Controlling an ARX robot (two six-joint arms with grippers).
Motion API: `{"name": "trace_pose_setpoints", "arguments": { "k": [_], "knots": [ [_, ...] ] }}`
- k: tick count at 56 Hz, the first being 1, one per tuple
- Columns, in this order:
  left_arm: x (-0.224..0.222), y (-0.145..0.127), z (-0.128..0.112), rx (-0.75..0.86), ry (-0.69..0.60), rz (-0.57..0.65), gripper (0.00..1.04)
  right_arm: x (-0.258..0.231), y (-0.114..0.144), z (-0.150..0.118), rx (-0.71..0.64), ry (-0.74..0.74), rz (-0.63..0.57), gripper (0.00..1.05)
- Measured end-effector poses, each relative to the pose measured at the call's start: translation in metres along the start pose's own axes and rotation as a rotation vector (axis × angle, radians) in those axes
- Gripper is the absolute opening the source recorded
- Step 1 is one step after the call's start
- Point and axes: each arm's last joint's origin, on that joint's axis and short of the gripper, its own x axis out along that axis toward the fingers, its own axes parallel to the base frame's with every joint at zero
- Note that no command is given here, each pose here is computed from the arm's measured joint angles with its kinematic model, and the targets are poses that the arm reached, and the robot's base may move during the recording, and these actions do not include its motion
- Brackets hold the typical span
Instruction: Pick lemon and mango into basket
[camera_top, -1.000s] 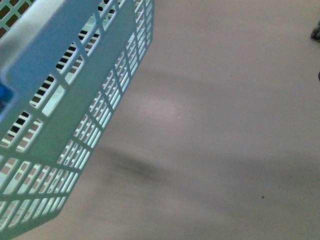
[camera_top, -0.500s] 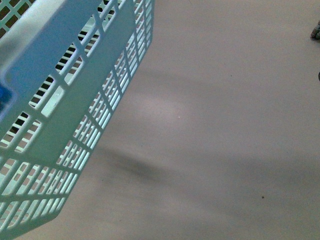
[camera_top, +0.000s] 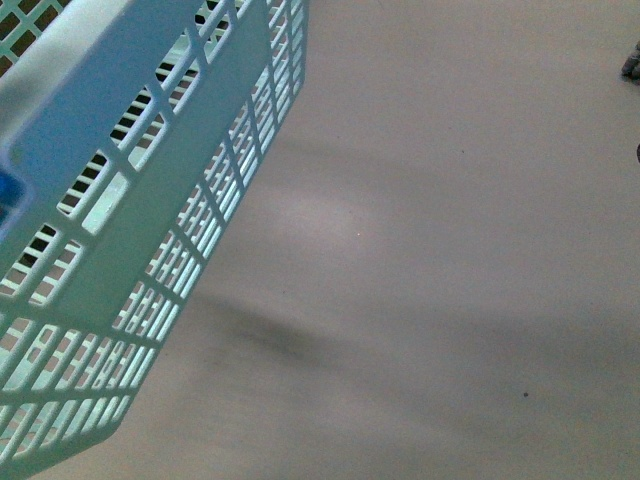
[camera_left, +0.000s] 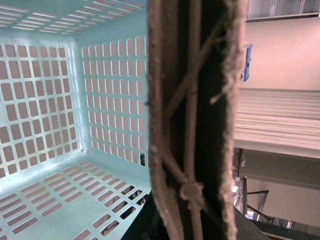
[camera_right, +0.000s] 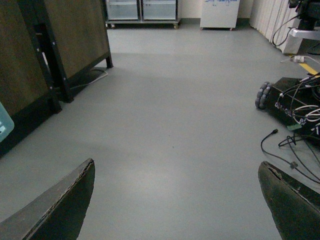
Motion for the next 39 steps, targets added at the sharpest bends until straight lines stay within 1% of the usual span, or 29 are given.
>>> {"name": "trace_pose_setpoints", "arguments": {
  "k": [39],
  "knots": [
    [0.0, 0.0, 0.0, 0.0, 0.0, 0.0, 0.05, 0.0, 0.0, 0.0, 0.0, 0.0, 0.0, 0.96]
  ]
}}
